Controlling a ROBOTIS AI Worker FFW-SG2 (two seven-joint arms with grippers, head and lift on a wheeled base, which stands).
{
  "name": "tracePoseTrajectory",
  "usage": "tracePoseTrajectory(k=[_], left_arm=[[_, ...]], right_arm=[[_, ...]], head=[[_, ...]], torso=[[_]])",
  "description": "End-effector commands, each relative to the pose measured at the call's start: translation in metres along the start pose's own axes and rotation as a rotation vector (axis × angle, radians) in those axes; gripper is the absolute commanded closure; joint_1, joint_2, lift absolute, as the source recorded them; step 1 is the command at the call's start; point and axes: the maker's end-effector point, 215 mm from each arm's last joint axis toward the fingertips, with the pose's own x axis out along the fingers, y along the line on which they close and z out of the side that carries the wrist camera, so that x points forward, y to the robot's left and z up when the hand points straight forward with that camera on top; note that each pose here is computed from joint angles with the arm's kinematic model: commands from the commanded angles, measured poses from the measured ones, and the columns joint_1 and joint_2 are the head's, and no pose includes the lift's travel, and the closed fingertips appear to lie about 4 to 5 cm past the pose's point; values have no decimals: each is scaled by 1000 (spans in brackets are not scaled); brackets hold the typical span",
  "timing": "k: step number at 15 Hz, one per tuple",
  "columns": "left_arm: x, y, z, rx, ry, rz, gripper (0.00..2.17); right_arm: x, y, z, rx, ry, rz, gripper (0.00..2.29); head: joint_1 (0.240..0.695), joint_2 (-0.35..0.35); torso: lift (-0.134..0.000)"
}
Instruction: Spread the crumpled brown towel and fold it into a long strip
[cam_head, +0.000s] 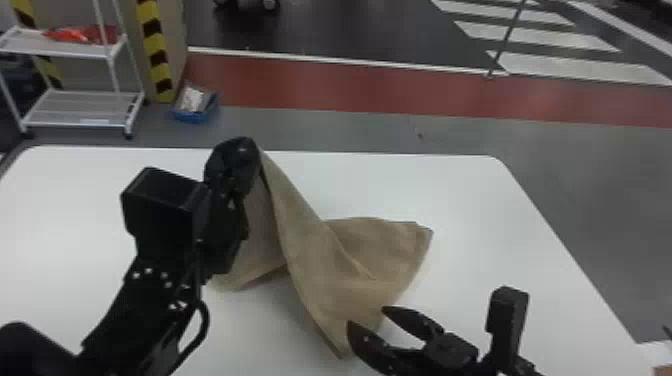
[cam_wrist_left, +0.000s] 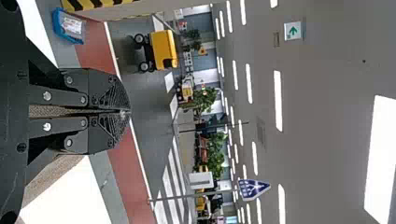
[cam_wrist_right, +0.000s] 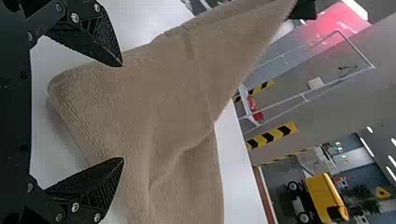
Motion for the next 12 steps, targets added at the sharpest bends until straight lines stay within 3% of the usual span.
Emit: tracePoseTrajectory(k=[1,3,6,8,10,12], left_arm=[[2,1,3,2,-6,-2,1079],[2,2,2,7,-5,-4,1079],[1,10,0,12,-2,8,1079],[1,16,1,8,-3,15,1079],[1,16,2,6,-5,16,1079],[2,24,3,12,-7,34,1079]], right_arm=[[31,40,-26,-131,89,12,221],[41,49,-41,-190,138,-25,296],[32,33,-55,-211,205,-110,329],[26,30,-56,-231,217,-138,593],[20,27,-49,-237,217,-161,1001],[13,21,-35,-243,198,-190,1818]], head=[[695,-116],[695,-74],[695,-28],[695,-28],[695,-31],[695,-35]], torso=[[-123],[-123],[-123],[-123],[-123],[-123]])
